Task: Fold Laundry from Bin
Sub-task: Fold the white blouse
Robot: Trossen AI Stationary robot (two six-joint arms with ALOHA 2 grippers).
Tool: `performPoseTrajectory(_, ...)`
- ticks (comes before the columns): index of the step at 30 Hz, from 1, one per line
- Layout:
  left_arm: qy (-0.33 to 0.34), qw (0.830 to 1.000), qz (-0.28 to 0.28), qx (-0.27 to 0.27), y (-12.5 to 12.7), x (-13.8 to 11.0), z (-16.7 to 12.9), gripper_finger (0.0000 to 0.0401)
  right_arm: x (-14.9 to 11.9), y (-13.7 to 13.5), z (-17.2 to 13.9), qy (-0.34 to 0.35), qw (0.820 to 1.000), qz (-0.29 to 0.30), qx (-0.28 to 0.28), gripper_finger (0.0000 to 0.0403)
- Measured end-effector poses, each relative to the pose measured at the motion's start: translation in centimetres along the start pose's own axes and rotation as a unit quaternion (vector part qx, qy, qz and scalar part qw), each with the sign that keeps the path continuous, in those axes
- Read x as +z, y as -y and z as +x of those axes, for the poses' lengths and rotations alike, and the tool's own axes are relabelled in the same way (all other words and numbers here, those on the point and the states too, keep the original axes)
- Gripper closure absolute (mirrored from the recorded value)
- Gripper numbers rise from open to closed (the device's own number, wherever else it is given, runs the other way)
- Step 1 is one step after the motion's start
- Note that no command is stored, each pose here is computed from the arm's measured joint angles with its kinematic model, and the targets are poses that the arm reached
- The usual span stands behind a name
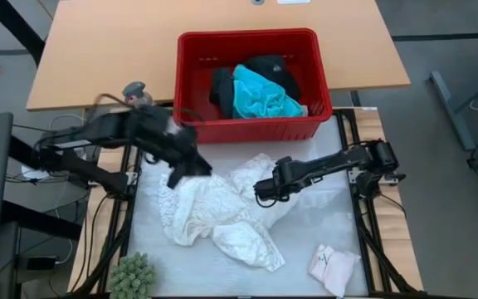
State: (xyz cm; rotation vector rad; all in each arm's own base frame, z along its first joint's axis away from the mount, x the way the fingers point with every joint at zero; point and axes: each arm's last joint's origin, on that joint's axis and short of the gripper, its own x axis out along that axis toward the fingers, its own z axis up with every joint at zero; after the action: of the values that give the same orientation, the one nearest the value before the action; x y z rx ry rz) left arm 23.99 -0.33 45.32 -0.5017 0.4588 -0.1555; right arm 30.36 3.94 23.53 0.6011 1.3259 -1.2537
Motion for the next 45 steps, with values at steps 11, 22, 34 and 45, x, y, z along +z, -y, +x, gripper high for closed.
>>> performPoseTrajectory(11, 0.07, 0.996, -0.017, 0.061, 1.0, -0.3, -0.4, 0.0316, 2.0, 1.7, 9.3, -0.035, 0.996, -0.029, 0.08, 0.0165)
performPoseTrajectory(22, 0.002, 0.996, -0.039, 0.082, -1.0, -2.4, 7.6, 0.0317, 2.5, 4.1, 10.5, -0.103, 0.987, -0.034, 0.117, 0.0377)
performPoseTrajectory(34, 0.01, 0.993, -0.038, 0.111, -2.5, -2.0, 8.6, 0.0317, -6.9, 10.4, -1.6, -0.124, 0.964, 0.096, 0.214, 0.0377)
performPoseTrajectory(45, -0.093, 0.985, -0.048, 0.134, -1.5, -4.6, 8.6, 0.0317, -16.0, 8.2, -4.7, -0.06, 0.9, 0.043, 0.429, 0.0231)
